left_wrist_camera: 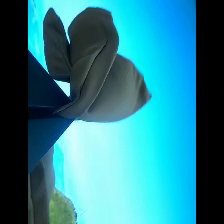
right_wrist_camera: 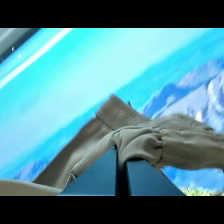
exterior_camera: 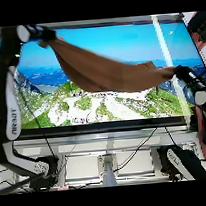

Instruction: Fold the clothes and pants, and hang the long-sleeved shirts on hangers.

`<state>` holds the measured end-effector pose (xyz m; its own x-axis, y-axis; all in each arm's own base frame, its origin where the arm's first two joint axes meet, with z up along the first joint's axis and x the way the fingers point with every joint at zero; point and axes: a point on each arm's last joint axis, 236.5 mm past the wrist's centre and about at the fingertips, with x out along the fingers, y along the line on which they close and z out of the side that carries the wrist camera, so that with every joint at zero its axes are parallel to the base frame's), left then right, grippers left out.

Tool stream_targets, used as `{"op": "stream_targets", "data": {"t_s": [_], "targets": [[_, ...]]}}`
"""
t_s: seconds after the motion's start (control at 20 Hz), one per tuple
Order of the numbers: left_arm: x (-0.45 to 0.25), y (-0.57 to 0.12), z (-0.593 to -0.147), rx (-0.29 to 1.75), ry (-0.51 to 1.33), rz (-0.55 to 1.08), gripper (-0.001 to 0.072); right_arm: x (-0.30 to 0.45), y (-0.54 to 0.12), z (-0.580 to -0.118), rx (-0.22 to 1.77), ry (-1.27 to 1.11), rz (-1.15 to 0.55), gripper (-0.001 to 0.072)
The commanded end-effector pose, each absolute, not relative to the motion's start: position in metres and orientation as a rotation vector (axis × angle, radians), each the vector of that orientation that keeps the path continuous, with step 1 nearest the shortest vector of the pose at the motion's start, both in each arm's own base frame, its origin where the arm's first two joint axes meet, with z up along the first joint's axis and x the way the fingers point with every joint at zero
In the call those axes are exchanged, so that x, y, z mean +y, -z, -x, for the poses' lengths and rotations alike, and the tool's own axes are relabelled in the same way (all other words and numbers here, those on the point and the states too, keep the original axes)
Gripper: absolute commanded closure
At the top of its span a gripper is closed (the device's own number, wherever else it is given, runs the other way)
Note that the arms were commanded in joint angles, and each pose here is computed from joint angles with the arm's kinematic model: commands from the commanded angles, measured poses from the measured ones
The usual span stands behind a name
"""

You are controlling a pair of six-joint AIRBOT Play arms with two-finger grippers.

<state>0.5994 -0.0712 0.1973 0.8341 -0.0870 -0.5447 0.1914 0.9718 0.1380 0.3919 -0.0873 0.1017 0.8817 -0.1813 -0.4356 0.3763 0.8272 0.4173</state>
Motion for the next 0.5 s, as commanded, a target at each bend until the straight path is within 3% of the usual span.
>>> {"op": "stream_targets", "data": {"t_s": [0.0,0.45], "targets": [[-0.025,-0.236,-0.557,0.609,0.057,-0.216,0.0681,-0.118,-0.12,-0.386,0.383,0.375,-0.522,0.0667],[0.009,-0.129,-0.392,1.452,0.04,-0.164,0.0681,-0.082,-0.031,-0.293,1.052,0.265,-0.294,0.0667]]}}
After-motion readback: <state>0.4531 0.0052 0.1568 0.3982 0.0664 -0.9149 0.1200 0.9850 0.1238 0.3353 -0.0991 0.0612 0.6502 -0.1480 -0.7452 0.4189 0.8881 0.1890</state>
